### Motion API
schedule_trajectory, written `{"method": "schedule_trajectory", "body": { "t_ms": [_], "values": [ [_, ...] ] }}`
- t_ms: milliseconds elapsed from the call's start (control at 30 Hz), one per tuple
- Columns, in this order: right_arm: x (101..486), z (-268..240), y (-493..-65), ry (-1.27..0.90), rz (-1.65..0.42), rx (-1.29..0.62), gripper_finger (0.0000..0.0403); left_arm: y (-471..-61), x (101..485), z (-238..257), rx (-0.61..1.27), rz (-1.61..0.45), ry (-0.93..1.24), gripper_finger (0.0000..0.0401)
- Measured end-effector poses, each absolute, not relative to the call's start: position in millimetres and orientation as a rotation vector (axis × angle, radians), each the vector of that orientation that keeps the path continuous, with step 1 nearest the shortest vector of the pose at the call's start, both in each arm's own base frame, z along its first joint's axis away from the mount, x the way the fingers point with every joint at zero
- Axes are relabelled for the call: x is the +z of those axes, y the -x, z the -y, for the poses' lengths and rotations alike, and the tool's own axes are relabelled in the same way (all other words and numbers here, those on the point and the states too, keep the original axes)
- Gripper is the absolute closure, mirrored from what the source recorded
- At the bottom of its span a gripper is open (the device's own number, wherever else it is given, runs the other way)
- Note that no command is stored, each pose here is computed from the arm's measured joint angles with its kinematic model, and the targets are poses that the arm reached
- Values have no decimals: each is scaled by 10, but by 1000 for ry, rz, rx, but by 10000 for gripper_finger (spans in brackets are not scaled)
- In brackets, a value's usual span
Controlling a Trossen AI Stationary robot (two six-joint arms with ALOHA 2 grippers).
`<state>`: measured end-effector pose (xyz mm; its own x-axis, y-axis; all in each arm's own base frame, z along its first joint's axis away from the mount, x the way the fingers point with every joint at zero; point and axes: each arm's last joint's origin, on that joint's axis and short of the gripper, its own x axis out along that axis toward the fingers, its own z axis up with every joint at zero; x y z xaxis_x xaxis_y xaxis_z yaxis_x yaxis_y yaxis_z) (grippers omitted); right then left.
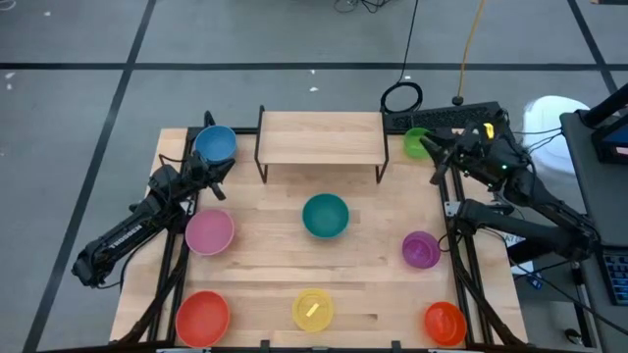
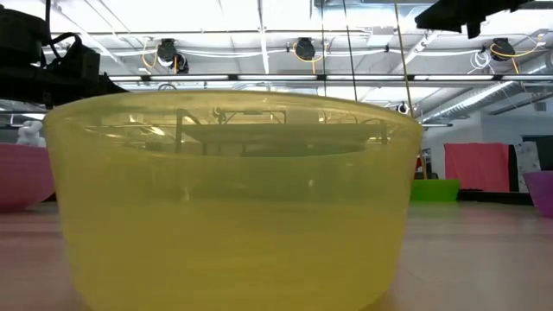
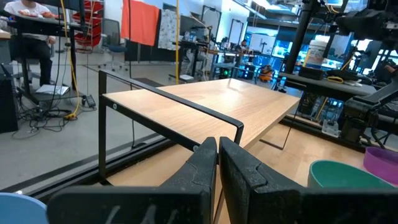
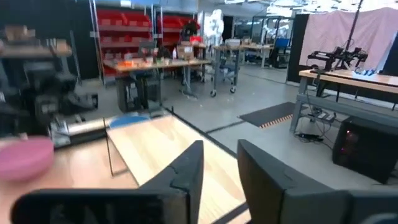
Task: Place and stack bowls onto a shelf
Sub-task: Put the dark green bowl on the shelf
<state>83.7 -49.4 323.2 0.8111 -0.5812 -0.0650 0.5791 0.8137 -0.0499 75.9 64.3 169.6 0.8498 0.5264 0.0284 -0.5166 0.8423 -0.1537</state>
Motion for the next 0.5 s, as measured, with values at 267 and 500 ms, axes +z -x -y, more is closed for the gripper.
{"method": "schedule_trajectory", "body": {
  "t_ms": [267,500],
  "values": [
    [3099,581,-1096,35,-226,-448,297,-759,1697,-643,551,71,145,377],
    [2919,648,-1392,-32,-356,-246,300,-759,1696,-643,551,70,145,377]
  ]
}}
